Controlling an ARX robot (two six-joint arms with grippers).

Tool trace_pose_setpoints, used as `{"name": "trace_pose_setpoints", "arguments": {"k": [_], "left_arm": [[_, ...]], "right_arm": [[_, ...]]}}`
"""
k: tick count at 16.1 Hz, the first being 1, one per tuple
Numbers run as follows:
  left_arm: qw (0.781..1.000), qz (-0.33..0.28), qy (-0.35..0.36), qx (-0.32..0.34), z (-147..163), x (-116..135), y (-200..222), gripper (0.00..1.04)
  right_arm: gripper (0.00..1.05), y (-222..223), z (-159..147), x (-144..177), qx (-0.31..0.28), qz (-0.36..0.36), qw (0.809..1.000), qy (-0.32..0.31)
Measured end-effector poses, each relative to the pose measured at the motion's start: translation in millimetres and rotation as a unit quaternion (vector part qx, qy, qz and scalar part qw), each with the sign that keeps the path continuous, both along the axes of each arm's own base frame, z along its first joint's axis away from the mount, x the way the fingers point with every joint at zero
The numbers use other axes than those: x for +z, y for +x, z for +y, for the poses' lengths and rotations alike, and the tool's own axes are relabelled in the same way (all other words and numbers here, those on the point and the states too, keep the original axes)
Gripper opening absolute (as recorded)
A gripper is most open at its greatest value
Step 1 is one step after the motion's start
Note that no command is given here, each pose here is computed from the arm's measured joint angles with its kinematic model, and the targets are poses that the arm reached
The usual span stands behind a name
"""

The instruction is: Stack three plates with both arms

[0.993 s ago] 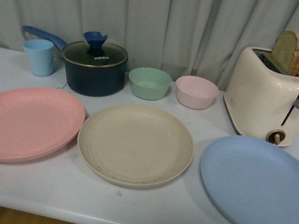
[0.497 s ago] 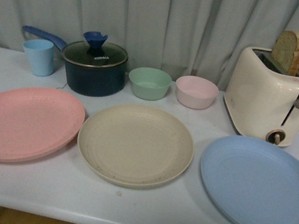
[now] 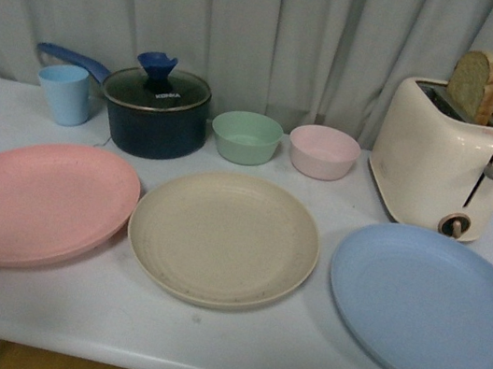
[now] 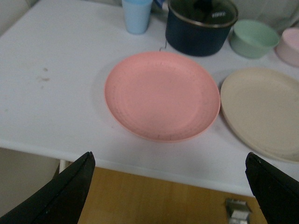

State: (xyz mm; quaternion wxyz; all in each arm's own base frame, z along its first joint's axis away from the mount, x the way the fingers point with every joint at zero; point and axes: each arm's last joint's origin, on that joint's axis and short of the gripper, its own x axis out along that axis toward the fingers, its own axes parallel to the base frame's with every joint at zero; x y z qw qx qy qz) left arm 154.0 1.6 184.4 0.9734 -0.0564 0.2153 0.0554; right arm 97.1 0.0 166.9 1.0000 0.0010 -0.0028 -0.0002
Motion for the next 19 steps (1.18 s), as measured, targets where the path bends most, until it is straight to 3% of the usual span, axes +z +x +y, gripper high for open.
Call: {"name": "trace_pose_setpoints", "arguments": {"k": [4, 10, 13, 16, 19], "left_arm": [[0.998, 0.062, 0.023, 0.01, 7, -8, 80, 0.98], [0.988, 0.149, 0.032, 0.033, 48, -53, 176, 0.98], [0.985, 0.169, 0.026, 0.031, 57, -68, 205, 0.98], [0.985, 0.169, 0.032, 0.015, 52, -68, 211, 0.98], [0.984, 0.179, 0.017, -0.007, 52, -84, 226, 0.98]], "right_arm": [[0.98, 0, 0, 0, 0.0, 0.0, 1.0, 0.0], [0.98, 0, 0, 0, 0.0, 0.0, 1.0, 0.0], [0.98, 0, 0, 0, 0.0, 0.0, 1.0, 0.0], [0.98, 0, 0, 0, 0.0, 0.0, 1.0, 0.0], [0.98, 0, 0, 0, 0.0, 0.0, 1.0, 0.0]]}}
